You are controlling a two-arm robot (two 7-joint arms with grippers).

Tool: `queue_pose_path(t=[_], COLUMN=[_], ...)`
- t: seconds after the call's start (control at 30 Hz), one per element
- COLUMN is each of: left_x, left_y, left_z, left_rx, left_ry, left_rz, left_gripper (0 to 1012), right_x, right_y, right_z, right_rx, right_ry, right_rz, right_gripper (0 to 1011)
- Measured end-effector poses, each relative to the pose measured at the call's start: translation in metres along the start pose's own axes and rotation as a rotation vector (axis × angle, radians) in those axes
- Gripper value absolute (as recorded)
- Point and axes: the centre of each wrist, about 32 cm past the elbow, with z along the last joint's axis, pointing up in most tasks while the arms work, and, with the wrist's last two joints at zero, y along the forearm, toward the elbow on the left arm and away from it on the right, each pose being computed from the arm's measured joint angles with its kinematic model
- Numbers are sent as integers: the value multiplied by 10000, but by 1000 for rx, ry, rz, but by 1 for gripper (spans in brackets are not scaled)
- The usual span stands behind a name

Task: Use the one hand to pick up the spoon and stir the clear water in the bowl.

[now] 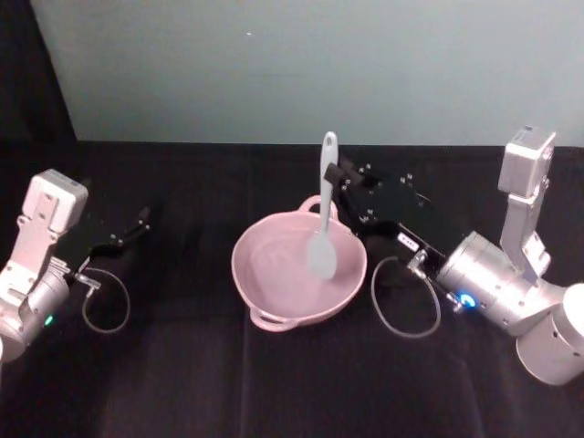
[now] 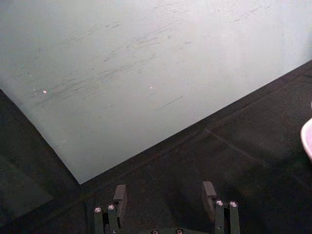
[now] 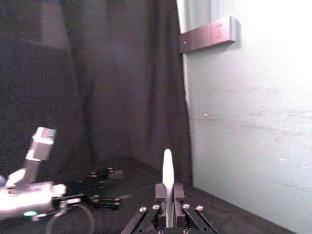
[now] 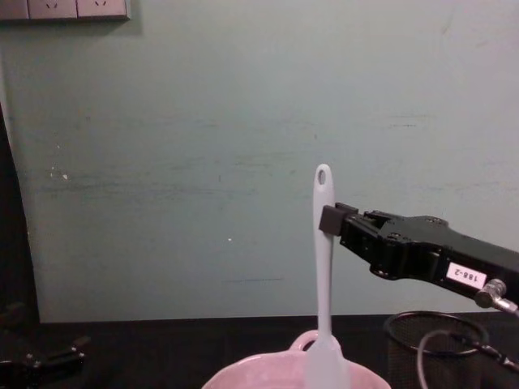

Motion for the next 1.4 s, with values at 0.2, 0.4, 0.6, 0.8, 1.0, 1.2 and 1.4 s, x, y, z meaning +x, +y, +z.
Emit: queue_pose_path(t=[0.2, 0.4, 0.6, 0.8, 1.0, 1.2, 1.4], left_x=[0, 0, 0, 0, 0, 0, 0], left_y=[0, 0, 0, 0, 0, 0, 0], left_z=[0, 0, 0, 0, 0, 0, 0], left_rx=[0, 0, 0, 0, 0, 0, 0], left_ry=[0, 0, 0, 0, 0, 0, 0], left_rz=[0, 0, 0, 0, 0, 0, 0], left_gripper=[1011, 1011, 1011, 1011, 1011, 1011, 1011], right_x=[-139, -195, -177, -98, 40, 164, 209], right_y=[25, 163, 352, 533, 617, 536, 366], right_z=[-37, -170, -314, -434, -492, -446, -380], right_rx=[-12, -22, -7, 9, 23, 31, 18], right_ry=[43, 58, 27, -30, -89, -127, -131], right_rz=[45, 61, 49, 0, -67, -102, -89], right_gripper=[107, 108, 108, 107, 108, 108, 108])
